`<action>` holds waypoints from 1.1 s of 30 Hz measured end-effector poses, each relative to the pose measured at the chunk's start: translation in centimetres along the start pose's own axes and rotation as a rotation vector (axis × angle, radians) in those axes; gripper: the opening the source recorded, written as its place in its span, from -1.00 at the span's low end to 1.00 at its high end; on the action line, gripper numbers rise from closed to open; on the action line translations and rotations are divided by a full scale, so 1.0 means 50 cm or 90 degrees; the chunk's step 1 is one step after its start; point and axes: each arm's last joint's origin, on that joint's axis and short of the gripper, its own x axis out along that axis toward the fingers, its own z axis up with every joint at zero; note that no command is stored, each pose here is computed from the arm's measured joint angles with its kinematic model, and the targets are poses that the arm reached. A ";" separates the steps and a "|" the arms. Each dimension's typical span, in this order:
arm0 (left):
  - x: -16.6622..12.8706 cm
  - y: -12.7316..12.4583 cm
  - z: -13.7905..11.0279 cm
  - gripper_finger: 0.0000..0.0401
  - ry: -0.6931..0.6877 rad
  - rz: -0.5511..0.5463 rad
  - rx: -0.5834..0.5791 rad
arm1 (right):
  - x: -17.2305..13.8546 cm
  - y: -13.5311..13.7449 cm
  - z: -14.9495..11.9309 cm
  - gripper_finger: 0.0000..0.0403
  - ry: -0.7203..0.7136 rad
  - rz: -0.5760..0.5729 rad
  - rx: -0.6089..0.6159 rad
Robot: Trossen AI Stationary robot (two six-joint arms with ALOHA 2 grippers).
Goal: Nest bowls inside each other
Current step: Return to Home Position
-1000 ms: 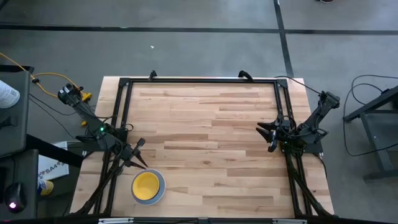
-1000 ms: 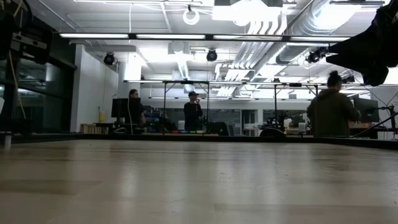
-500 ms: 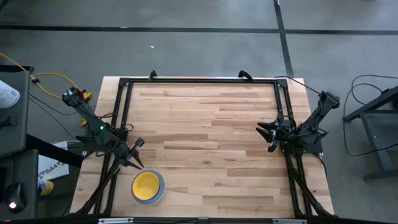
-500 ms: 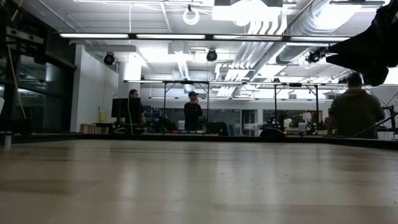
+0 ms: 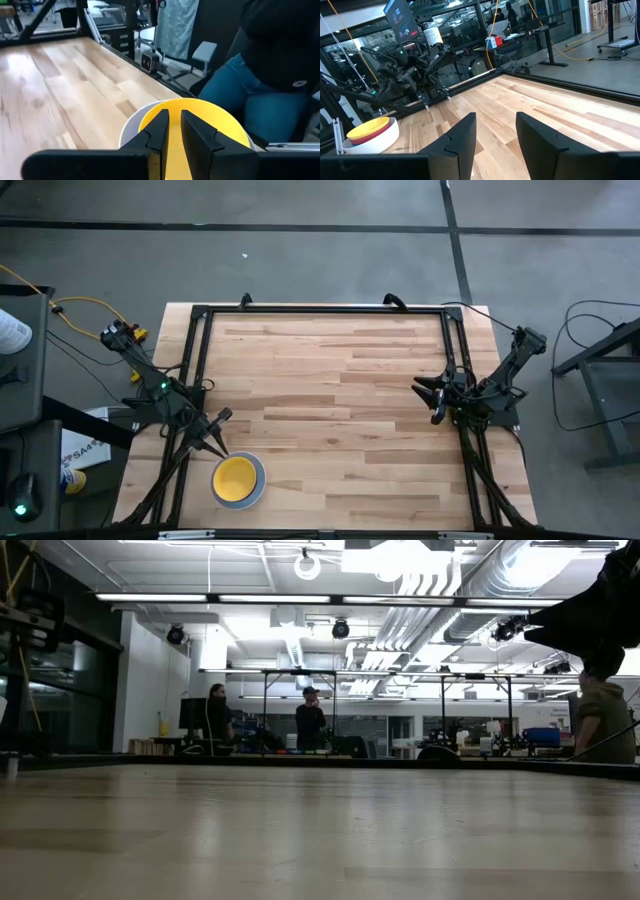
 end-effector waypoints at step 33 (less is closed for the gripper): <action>0.000 -0.003 -0.005 -0.75 0.017 -0.041 -0.038 | 0.000 0.000 0.000 -0.34 0.000 0.000 0.000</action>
